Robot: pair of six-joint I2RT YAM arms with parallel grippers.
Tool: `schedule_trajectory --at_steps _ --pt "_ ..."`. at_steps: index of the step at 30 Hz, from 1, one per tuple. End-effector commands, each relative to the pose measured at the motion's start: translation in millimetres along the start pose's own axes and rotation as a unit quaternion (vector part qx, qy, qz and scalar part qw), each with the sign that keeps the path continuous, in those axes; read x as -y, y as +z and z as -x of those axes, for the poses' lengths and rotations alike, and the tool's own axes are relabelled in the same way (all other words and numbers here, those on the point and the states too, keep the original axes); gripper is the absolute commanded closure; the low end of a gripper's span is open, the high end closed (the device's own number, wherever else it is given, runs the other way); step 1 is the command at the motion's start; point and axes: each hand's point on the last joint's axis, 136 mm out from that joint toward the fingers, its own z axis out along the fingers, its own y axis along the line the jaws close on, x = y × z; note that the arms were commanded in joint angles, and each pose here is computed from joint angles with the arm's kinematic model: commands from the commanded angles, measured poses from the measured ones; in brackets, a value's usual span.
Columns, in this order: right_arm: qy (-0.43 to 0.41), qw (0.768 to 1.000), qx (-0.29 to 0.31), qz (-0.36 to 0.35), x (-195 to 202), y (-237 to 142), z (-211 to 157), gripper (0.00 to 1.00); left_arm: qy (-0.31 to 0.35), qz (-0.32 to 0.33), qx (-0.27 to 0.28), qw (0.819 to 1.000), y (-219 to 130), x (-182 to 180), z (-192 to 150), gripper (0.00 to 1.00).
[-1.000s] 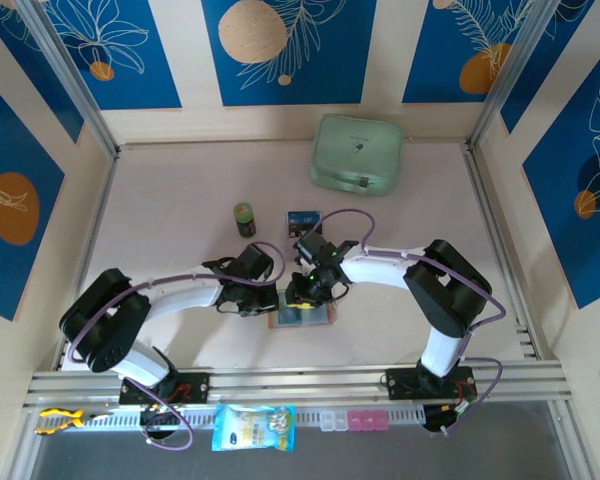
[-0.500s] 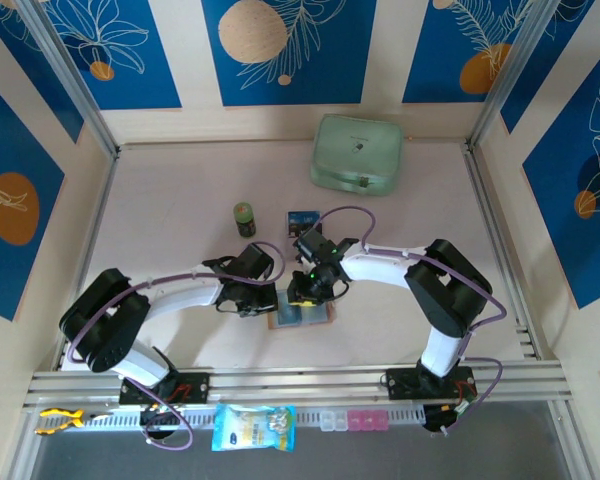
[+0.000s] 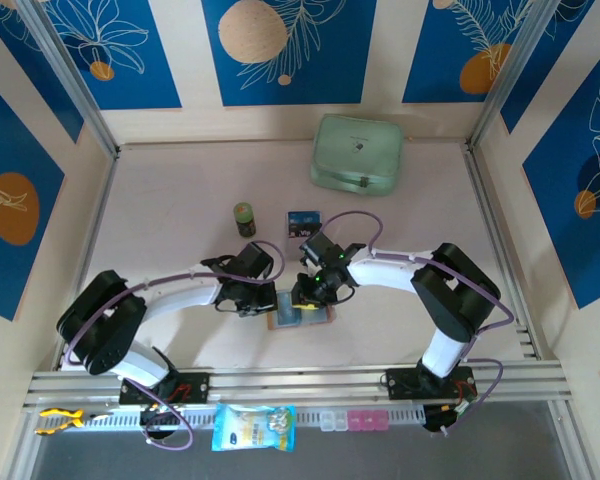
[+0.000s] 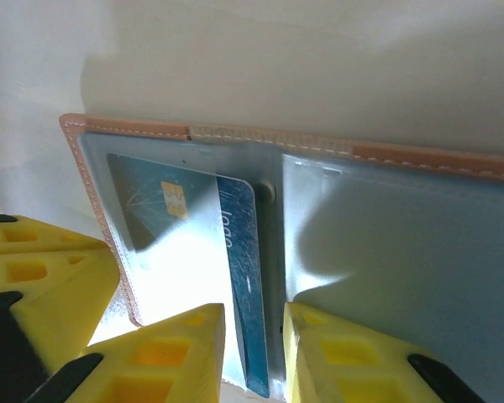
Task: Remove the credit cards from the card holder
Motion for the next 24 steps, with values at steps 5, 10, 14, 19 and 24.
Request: schedule_trajectory --at_steps 5,10,14,19,24 --pt "0.011 1.0 -0.008 0.023 -2 0 -3 0.75 0.01 -0.024 -0.013 1.0 -4 14 -2 0.92" --pt "0.014 1.0 -0.01 0.025 0 1 -3 0.75 0.007 -0.006 -0.021 1.0 2 5 -5 0.95" --pt "0.015 0.999 -0.011 0.031 0 2 -4 0.77 0.006 0.016 -0.025 1.0 6 -6 -8 0.96" --pt "0.019 0.999 -0.013 0.04 -1 2 -4 0.81 0.002 0.028 -0.033 0.999 13 -14 -11 0.97" --pt "0.018 0.998 -0.016 0.05 -3 2 -5 0.84 0.001 0.032 -0.035 0.999 14 -16 -12 0.97"
